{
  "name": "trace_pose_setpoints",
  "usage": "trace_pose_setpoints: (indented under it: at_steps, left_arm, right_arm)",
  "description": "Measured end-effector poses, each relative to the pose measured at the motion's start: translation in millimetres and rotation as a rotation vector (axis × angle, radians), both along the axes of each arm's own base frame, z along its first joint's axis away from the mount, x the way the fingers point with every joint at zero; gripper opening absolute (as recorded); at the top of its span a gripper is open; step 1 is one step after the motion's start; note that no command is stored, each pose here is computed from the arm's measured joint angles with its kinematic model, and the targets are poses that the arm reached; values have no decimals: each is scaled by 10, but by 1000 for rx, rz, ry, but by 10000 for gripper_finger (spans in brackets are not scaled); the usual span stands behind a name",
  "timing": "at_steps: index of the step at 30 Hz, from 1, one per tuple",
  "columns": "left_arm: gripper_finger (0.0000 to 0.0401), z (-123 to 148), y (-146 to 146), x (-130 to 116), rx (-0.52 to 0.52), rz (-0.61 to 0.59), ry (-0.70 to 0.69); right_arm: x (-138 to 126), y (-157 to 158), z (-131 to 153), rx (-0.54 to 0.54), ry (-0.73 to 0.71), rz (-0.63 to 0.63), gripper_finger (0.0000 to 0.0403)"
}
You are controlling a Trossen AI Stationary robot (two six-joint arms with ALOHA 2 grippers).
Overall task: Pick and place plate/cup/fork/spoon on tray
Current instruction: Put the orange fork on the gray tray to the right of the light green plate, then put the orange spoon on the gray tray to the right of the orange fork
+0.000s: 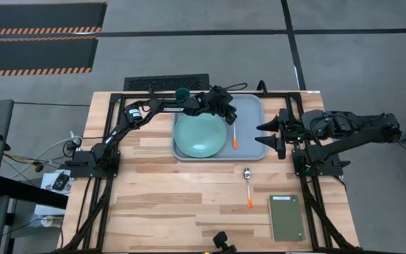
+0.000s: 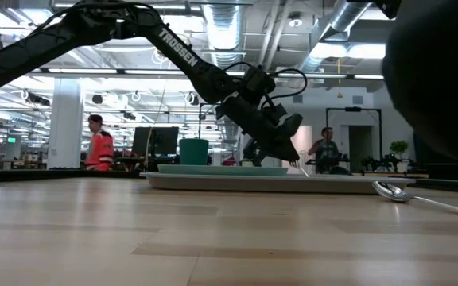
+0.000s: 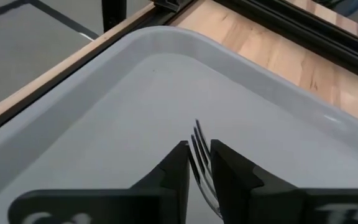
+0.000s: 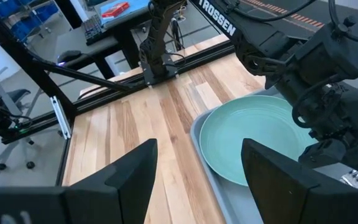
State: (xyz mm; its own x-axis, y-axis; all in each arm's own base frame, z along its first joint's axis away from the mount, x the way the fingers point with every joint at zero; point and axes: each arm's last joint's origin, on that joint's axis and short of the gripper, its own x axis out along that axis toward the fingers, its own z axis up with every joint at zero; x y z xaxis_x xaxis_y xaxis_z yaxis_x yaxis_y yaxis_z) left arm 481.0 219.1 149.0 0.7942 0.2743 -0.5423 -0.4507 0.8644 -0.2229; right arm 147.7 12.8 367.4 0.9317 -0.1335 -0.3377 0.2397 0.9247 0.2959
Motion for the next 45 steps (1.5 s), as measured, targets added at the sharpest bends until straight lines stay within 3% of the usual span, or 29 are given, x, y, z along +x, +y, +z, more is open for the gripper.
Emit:
trace_pose_setpoints:
  at_steps: [15, 19, 24, 28, 31, 36, 40, 45]
  left_arm:
    - [130, 2, 1, 2, 29, 3, 9]
    - [143, 114, -9, 32, -7, -37, -7]
    - [146, 634, -132, 98, -80, -169, -22]
    - [146, 1076, -383, 102, -98, -308, 20]
    - [146, 1530, -678, 12, -36, -394, 51]
    - [146, 2180, -1150, -326, 117, -386, 109]
    - [146, 2656, -1532, -617, 192, -386, 45]
    - [146, 2885, -1991, -781, 214, -374, 6]
  right_arm:
    - [-1, -2, -2, -10, 4, -3, 260]
    - [-38, -43, -81, -41, 85, -135, 260]
    - [-83, -110, -272, 35, 260, -317, 260]
    - [-54, -87, -380, 131, 373, -291, 260]
    - [16, -20, -445, 174, 420, -232, 260]
    - [130, 122, -687, 200, 535, -223, 260]
    - [192, 238, -951, 217, 633, -244, 260]
    - [139, 460, -1112, 281, 680, -238, 260]
